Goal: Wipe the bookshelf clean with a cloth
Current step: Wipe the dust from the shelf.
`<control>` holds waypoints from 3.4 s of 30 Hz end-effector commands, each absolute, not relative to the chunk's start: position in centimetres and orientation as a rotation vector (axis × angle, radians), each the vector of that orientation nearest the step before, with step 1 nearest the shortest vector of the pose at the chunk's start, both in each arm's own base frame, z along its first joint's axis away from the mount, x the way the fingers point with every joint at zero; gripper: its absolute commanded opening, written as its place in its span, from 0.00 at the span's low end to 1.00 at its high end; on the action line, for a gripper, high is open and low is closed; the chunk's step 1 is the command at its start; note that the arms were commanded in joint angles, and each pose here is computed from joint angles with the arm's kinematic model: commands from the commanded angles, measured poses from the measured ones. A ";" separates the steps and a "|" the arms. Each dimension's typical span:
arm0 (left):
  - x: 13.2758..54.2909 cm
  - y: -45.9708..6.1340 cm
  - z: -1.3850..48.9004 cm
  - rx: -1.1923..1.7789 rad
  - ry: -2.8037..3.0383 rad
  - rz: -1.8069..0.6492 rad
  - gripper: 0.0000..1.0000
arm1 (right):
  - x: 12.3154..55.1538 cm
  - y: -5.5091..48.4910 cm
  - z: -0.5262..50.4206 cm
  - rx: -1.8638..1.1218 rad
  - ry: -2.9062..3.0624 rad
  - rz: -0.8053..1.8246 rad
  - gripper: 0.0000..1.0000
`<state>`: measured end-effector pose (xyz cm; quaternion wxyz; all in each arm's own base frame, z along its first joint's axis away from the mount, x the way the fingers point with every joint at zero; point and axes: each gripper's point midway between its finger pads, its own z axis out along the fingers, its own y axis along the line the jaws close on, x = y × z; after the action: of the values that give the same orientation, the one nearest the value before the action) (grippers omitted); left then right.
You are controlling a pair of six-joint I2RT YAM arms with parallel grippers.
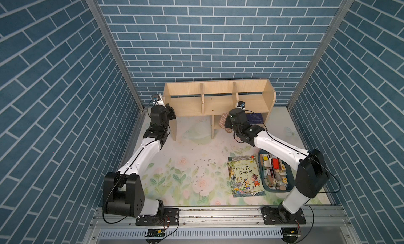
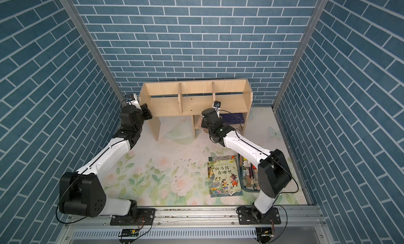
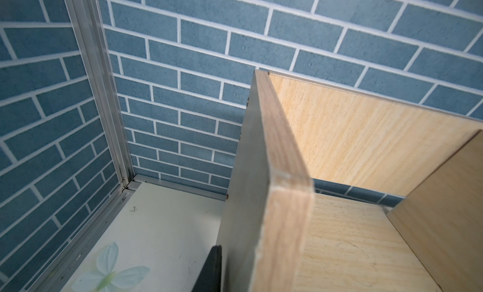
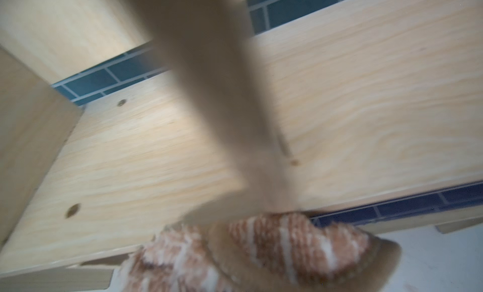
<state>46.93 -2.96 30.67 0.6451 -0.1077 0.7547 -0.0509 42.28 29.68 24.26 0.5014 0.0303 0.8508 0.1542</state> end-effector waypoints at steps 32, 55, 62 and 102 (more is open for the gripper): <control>47.5 -7.6 29.8 -0.150 1.727 -0.374 0.00 | 40.2 22.6 26.8 0.076 1.987 0.317 0.00; 47.5 -9.0 30.0 -0.084 1.723 -0.438 0.00 | 37.6 50.2 26.2 -0.322 1.952 0.661 0.00; 47.4 -9.2 30.1 -0.072 1.721 -0.450 0.00 | 38.6 53.0 25.6 -0.306 1.971 0.718 0.00; 47.4 -8.8 30.2 -0.083 1.727 -0.427 0.00 | 41.9 33.0 25.0 -0.041 1.991 0.391 0.00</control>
<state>47.83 -3.82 30.60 0.6529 -0.0712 0.7508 -0.0706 41.63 34.00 19.01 0.4775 -0.0238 0.8625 0.1658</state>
